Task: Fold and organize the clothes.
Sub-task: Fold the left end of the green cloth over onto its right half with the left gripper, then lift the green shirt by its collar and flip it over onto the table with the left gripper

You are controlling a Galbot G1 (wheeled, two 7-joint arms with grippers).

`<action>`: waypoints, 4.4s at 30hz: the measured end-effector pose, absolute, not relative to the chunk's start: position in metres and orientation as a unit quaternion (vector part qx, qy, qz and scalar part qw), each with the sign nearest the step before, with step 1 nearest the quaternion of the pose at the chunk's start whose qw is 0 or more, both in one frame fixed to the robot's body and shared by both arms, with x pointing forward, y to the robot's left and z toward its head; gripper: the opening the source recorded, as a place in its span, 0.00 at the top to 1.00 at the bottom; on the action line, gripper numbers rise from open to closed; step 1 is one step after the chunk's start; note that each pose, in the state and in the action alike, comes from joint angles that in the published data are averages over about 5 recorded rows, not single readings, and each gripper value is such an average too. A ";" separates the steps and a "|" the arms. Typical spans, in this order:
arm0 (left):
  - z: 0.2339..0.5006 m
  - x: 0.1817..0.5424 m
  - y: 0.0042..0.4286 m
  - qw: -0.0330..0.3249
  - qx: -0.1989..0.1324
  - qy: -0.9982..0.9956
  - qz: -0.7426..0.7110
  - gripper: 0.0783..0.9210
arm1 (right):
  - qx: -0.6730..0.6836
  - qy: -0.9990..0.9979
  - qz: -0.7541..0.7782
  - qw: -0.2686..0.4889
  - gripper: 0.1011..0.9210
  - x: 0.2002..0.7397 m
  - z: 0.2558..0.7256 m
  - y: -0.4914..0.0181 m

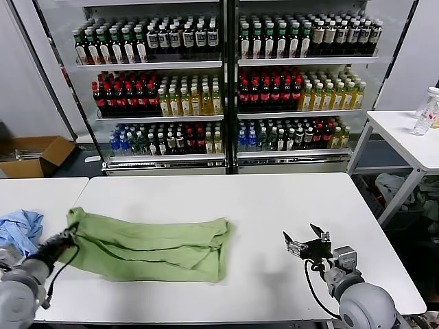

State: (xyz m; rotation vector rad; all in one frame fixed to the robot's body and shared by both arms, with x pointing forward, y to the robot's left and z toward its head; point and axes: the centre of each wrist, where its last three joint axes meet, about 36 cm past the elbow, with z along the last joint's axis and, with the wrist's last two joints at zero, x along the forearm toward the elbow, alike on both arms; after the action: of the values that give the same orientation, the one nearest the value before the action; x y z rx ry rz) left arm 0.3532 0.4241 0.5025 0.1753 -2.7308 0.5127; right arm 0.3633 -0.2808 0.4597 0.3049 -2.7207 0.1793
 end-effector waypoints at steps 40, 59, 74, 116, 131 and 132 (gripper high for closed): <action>0.480 0.357 0.242 0.196 -0.174 -0.923 0.281 0.45 | 0.112 -0.973 0.070 0.190 0.12 0.376 0.460 -0.281; 0.408 0.372 0.300 0.241 -0.037 -0.964 0.110 0.12 | 0.110 -0.974 0.070 0.188 0.12 0.375 0.461 -0.279; 0.394 0.383 0.325 0.287 -0.072 -0.940 0.168 0.48 | 0.101 -0.976 0.070 0.178 0.12 0.369 0.472 -0.286; 0.525 0.360 0.418 0.129 0.015 -0.964 0.232 0.96 | 0.114 -0.984 0.062 0.126 0.12 0.365 0.489 -0.276; 0.443 0.411 0.189 0.197 -0.113 -0.932 0.284 0.92 | 0.117 -0.986 0.069 0.093 0.12 0.371 0.490 -0.272; 0.442 0.412 0.177 0.193 -0.122 -0.934 0.276 0.89 | 0.117 -0.987 0.069 0.091 0.12 0.372 0.490 -0.272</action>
State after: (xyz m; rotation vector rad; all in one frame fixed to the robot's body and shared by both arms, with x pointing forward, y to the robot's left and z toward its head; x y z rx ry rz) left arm 0.4124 0.1775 0.4418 -0.3414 -2.6199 0.7741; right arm 0.3720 -0.2716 0.4903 0.3490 -2.9322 0.2043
